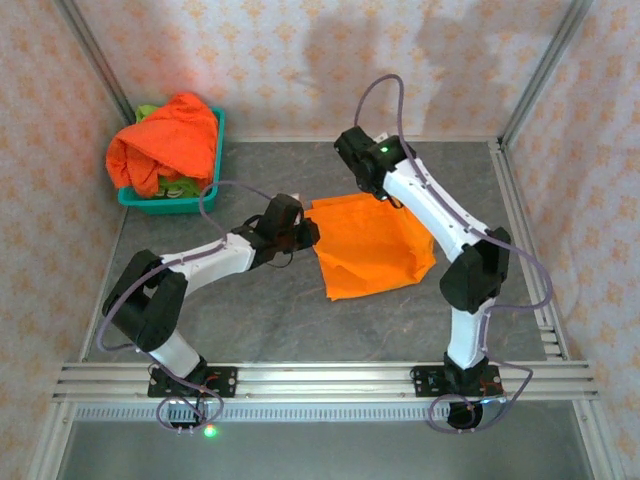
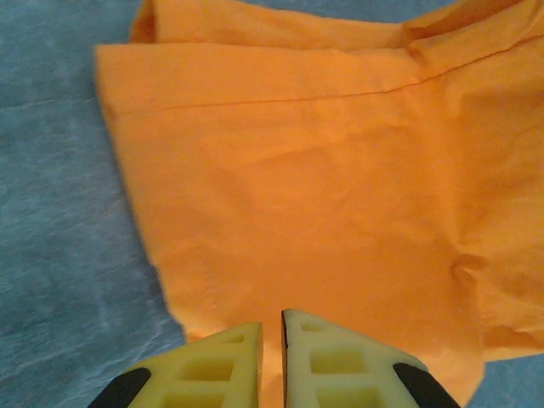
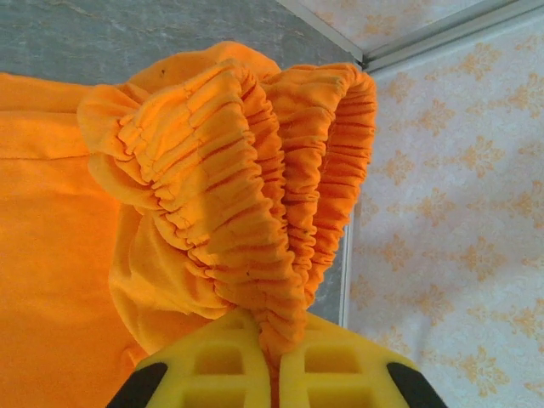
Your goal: Fold and stack the shorts
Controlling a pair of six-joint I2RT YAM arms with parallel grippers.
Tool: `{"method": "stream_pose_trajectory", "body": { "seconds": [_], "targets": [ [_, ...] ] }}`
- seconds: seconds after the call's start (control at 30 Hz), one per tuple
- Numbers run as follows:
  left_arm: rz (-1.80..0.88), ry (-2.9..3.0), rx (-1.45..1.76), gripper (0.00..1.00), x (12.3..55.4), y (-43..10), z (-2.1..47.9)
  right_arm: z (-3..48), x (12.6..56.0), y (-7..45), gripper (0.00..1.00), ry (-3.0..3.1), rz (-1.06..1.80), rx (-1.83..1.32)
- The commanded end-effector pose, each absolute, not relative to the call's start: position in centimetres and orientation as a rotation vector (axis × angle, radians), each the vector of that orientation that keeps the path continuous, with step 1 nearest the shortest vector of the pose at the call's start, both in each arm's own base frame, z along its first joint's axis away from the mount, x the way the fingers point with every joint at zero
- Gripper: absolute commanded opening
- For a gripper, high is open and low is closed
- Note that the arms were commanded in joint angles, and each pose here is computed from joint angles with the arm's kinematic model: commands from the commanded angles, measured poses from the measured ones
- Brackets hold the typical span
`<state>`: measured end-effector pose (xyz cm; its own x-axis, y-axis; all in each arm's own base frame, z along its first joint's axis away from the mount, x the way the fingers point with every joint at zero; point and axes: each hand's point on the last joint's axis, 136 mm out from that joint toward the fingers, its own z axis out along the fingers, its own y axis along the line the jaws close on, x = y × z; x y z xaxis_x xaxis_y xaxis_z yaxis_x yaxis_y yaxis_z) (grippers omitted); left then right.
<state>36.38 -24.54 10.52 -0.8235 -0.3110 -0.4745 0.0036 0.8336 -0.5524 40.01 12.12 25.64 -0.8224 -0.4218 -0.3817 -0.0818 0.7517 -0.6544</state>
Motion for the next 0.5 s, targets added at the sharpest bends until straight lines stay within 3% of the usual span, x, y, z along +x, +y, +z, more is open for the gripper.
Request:
{"method": "stream_pose_trajectory", "body": {
  "seconds": [0.0,0.47],
  "targets": [
    [-0.692,2.470,-0.272,0.13,35.9,-23.3,8.7,27.3,39.5,12.4,0.00,2.378,-0.930,-0.346],
    [-0.743,2.559,-0.344,0.06,36.0,-25.0,3.6,24.1,38.4,16.8,0.00,2.442,-0.865,-0.395]
  ]
}}
